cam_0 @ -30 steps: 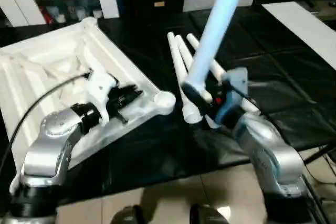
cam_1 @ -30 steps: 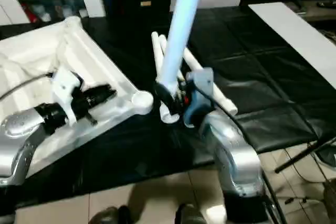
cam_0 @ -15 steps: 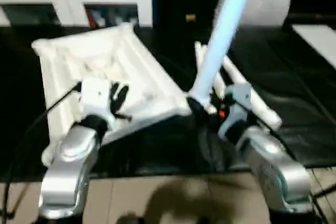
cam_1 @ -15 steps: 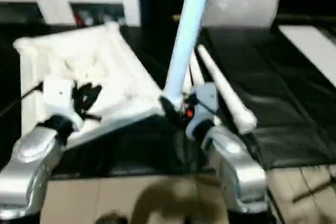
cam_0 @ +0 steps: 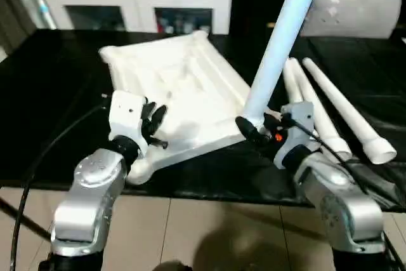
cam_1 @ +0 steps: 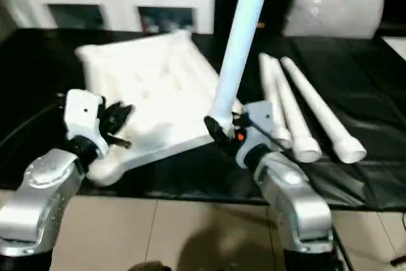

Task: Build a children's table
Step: Insert table leg to table base

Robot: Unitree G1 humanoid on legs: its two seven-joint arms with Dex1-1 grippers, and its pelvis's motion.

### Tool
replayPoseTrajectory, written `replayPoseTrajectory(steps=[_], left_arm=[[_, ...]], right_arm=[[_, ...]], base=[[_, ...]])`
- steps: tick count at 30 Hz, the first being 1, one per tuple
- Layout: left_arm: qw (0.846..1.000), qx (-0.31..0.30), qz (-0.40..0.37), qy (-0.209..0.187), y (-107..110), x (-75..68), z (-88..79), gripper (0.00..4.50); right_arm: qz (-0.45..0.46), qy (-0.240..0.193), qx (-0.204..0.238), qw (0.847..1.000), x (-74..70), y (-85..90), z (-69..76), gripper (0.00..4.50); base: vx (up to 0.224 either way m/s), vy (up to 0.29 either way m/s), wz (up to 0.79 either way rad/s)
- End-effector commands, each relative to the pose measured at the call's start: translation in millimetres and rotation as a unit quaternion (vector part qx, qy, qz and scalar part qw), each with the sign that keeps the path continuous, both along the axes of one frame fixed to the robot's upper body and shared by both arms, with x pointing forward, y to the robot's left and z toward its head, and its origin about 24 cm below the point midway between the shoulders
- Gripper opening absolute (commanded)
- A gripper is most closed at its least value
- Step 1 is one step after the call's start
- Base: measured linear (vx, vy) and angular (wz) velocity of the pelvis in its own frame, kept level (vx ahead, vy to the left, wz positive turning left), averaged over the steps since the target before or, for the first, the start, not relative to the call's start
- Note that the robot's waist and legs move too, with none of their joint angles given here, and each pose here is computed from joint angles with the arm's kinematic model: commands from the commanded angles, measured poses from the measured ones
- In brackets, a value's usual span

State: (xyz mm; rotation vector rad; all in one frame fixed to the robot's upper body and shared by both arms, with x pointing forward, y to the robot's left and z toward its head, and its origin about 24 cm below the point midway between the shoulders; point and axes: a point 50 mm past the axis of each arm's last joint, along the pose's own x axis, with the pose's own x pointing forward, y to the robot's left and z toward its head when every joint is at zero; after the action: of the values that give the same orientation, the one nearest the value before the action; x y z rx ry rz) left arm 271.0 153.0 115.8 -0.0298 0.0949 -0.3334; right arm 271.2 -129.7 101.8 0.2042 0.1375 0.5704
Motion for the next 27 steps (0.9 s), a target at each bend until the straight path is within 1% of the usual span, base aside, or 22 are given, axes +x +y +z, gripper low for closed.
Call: replayPoseTrajectory(steps=[1,2,3,4,5,6,8,9,10,12,13,15,16,20,24,27], left_arm=[[0.999,-0.033,-0.029,-0.011,-5,2.5,10.2,1.3],[0.996,-0.059,-0.062,-0.019,-9,3.1,17.6,1.35],[0.989,-0.094,-0.114,-0.023,-16,2.4,25.9,1.35],[0.977,-0.131,-0.166,-0.018,-23,0.1,31.9,1.35],[0.96,-0.163,-0.229,-0.008,-32,-4.5,35.2,1.35],[0.96,-0.163,-0.229,-0.008,-32,-4.5,35.2,1.35],[0.941,-0.179,-0.288,0.001,-41,-10.2,39.1,1.35],[0.935,-0.184,-0.302,0.005,-43,-11.4,40.6,1.35],[0.935,-0.183,-0.305,0.005,-44,-11.6,40.7,1.35],[0.927,-0.171,-0.333,0.007,-49,-14.5,41.6,1.35],[0.921,-0.156,-0.358,0.01,-53,-17.4,41.4,1.35],[0.918,-0.15,-0.367,0.012,-54,-18.3,41.2,1.35],[0.921,-0.133,-0.367,0.011,-56,-16.3,40.0,1.35],[0.918,-0.129,-0.375,0.001,-57,-13.6,43.5,1.35],[0.918,-0.116,-0.379,0.002,-58,-12.8,42.6,1.35],[0.922,-0.102,-0.373,0.002,-56,-10.6,40.3,1.35]], right_arm=[[0.009,-0.011,0.012,1.0,1.0,-4.8,8.2,2.68],[0.026,-0.008,0.02,0.999,1.9,-6.4,9.9,2.68],[0.058,-0.001,0.026,0.998,2.5,-7.6,11.3,2.68],[0.093,0.001,0.027,0.995,2.4,-9.0,12.7,2.68],[0.129,-0.006,0.0,0.992,2.9,-11.3,13.4,2.68],[0.129,-0.006,0.0,0.992,2.9,-11.3,13.4,2.68],[0.163,-0.012,-0.018,0.986,2.4,-12.2,14.5,2.68],[0.172,-0.013,-0.019,0.985,2.5,-12.6,15.0,2.68],[0.174,-0.013,-0.02,0.985,2.4,-12.5,15.1,2.68],[0.192,-0.018,-0.033,0.981,1.4,-11.2,15.6,2.68],[0.211,-0.018,-0.04,0.977,-0.5,-8.7,15.7,2.68],[0.22,-0.016,-0.041,0.975,-1.6,-7.3,15.7,2.68],[0.241,-0.017,-0.044,0.969,-5.1,-2.6,15.1,2.68],[0.269,-0.019,-0.042,0.962,-11.4,4.2,11.8,2.68],[0.279,-0.021,-0.043,0.959,-14.0,7.0,10.0,2.68],[0.279,-0.022,-0.042,0.959,-13.9,7.7,10.0,2.68]], base=[[-0.055,0.065,0.1],[0.0,0.0,0.0],[0.0,0.0,0.0],[0.0,0.0,0.0],[0.0,0.0,0.0],[0.0,0.0,0.0],[0.0,0.0,0.0],[0.0,0.0,0.0],[0.0,0.0,0.0],[0.0,0.0,0.0],[0.0,0.0,0.0],[0.0,0.0,0.0],[0.0,0.0,0.0],[0.0,0.0,0.0],[0.0,0.0,0.0],[0.0,0.0,0.0]])
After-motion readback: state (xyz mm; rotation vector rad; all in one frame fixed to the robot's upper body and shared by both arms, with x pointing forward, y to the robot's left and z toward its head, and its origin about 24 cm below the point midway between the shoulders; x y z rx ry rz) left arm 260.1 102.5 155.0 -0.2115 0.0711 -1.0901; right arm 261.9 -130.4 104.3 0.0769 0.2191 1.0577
